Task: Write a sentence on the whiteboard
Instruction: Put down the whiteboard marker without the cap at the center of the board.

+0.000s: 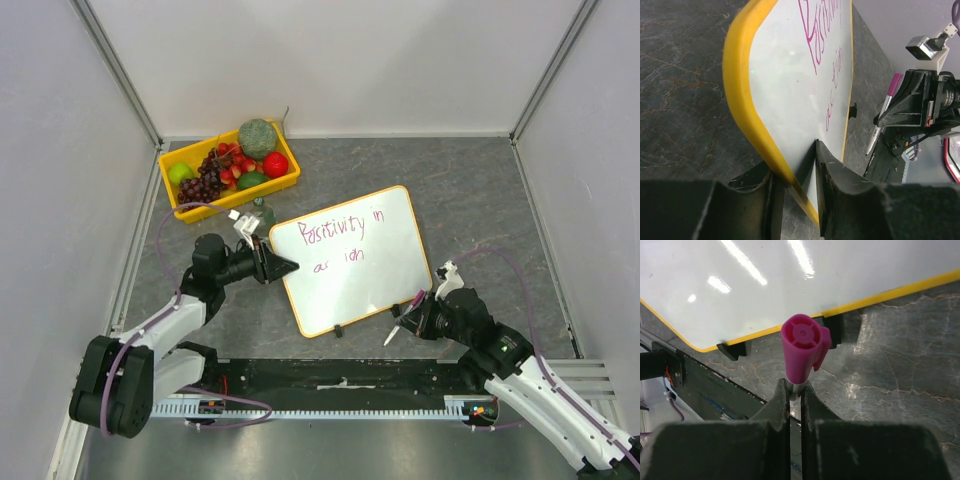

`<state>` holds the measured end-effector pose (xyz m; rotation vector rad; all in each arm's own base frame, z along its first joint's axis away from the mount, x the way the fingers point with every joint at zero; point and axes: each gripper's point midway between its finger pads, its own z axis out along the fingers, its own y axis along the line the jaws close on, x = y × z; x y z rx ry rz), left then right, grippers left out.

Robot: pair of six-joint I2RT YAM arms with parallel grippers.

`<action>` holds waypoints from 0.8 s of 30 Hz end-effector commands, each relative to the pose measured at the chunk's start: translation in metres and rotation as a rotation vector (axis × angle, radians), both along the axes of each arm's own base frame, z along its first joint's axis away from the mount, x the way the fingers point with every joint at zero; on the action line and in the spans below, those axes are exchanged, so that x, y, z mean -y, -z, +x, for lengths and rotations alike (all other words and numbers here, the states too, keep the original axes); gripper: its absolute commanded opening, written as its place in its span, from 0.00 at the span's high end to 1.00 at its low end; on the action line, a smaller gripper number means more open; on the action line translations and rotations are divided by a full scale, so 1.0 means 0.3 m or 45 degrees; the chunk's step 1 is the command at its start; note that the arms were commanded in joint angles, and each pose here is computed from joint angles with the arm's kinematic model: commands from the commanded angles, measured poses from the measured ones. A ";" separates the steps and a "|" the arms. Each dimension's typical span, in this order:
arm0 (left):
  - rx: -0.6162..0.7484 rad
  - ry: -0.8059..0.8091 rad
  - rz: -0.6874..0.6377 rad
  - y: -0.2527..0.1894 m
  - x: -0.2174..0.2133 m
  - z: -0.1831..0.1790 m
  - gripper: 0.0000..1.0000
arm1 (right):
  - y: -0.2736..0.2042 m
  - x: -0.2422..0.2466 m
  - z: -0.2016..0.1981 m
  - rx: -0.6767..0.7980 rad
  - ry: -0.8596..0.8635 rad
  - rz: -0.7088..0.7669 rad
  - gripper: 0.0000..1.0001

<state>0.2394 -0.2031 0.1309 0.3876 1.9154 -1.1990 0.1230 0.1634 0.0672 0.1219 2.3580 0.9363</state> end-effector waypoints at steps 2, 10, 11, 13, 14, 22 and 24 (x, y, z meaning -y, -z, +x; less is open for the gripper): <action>0.120 -0.069 0.032 -0.058 -0.024 0.016 0.56 | 0.032 0.011 -0.020 -0.058 0.023 0.000 0.95; 0.175 -0.284 0.031 -0.147 -0.089 0.038 0.24 | 0.011 0.026 -0.004 -0.036 0.071 -0.007 0.47; 0.182 -0.301 0.027 -0.159 -0.095 0.037 0.22 | 0.004 0.029 0.000 -0.024 0.078 -0.007 0.40; 0.195 -0.327 0.023 -0.183 -0.106 0.031 0.20 | -0.016 0.034 0.007 0.000 0.088 -0.009 0.29; 0.197 -0.349 0.021 -0.193 -0.114 0.030 0.19 | -0.034 0.035 0.014 0.021 0.095 -0.004 0.25; 0.223 -0.378 -0.087 -0.305 -0.122 -0.020 0.08 | -0.125 0.034 0.059 0.160 0.111 0.019 0.02; 0.214 -0.376 -0.110 -0.322 -0.121 -0.032 0.07 | -0.144 0.033 0.076 0.196 0.109 0.007 0.02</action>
